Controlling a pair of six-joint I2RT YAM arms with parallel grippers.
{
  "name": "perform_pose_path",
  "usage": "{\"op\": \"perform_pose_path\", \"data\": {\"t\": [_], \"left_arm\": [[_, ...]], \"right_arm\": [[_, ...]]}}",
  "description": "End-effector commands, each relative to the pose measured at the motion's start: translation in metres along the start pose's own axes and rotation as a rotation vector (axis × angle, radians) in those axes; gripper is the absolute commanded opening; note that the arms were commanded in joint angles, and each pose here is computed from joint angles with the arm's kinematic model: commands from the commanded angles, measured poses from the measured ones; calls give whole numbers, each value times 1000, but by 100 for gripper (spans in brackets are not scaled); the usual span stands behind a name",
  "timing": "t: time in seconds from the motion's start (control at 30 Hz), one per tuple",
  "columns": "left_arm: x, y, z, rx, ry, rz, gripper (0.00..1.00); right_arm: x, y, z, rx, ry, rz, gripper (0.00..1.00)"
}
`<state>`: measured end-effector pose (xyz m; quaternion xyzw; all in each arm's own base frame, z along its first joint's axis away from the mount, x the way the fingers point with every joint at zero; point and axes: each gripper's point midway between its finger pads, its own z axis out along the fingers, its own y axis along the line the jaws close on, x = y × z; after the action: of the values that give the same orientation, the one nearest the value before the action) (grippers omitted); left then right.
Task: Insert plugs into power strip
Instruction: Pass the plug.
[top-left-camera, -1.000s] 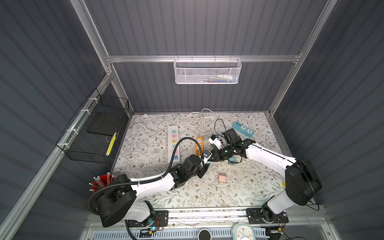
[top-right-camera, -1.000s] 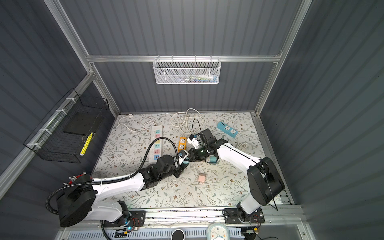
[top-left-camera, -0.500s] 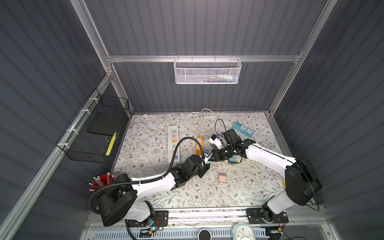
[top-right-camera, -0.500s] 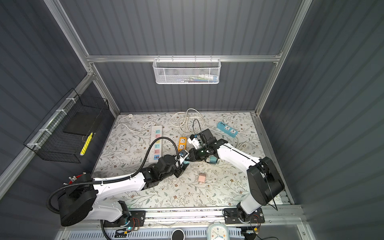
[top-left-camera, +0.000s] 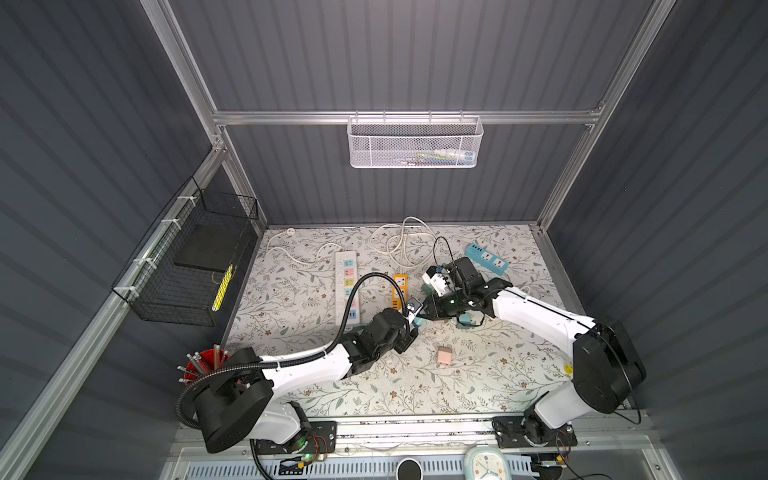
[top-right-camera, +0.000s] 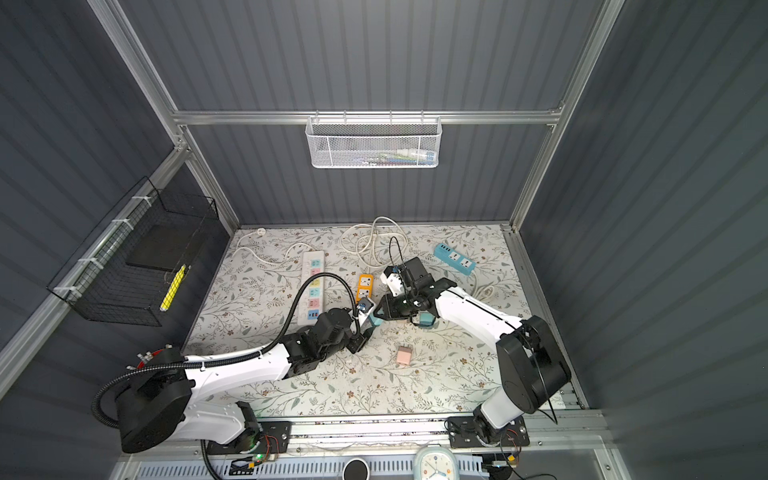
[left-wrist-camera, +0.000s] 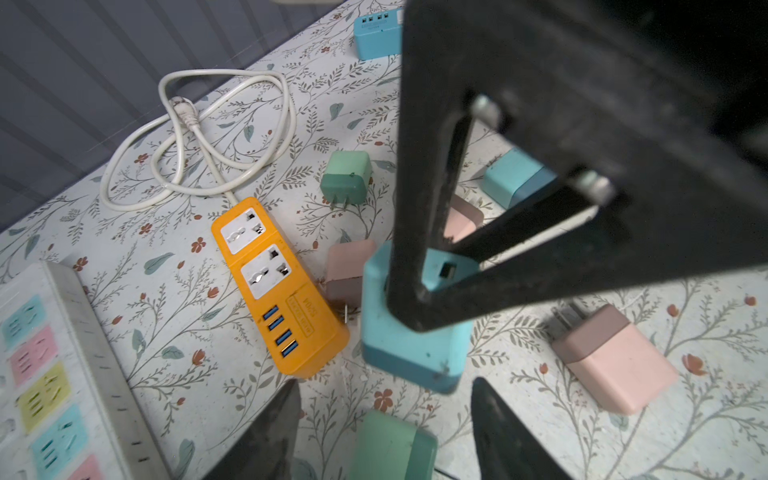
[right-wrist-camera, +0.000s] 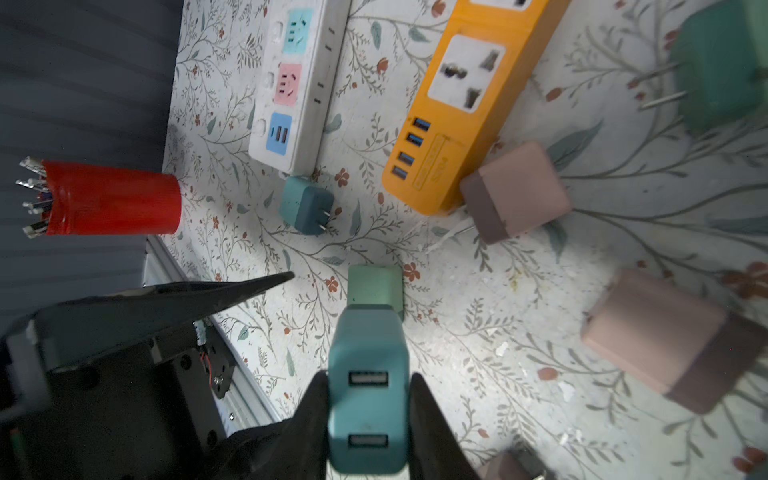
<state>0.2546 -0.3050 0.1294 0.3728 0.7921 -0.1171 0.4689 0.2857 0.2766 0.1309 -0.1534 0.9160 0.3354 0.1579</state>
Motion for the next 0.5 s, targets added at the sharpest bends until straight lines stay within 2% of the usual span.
{"op": "perform_pose_path", "data": {"t": [0.0,0.2,0.3,0.47], "left_arm": [[-27,24,-17,-118,-68,-72,73],[-41,81,-35,-371,-47,-203,88],[-43,111,-39,-477,4,-284,91],[-28,167,-37,-655,158,-401,94]], "right_arm": [[-23,-2,-18,78,-124,-33,16],[-37,-14,-29,178,-193,-49,17],[-42,-15,-33,199,-212,-57,16],[-51,-15,-43,231,-254,-69,16]]}}
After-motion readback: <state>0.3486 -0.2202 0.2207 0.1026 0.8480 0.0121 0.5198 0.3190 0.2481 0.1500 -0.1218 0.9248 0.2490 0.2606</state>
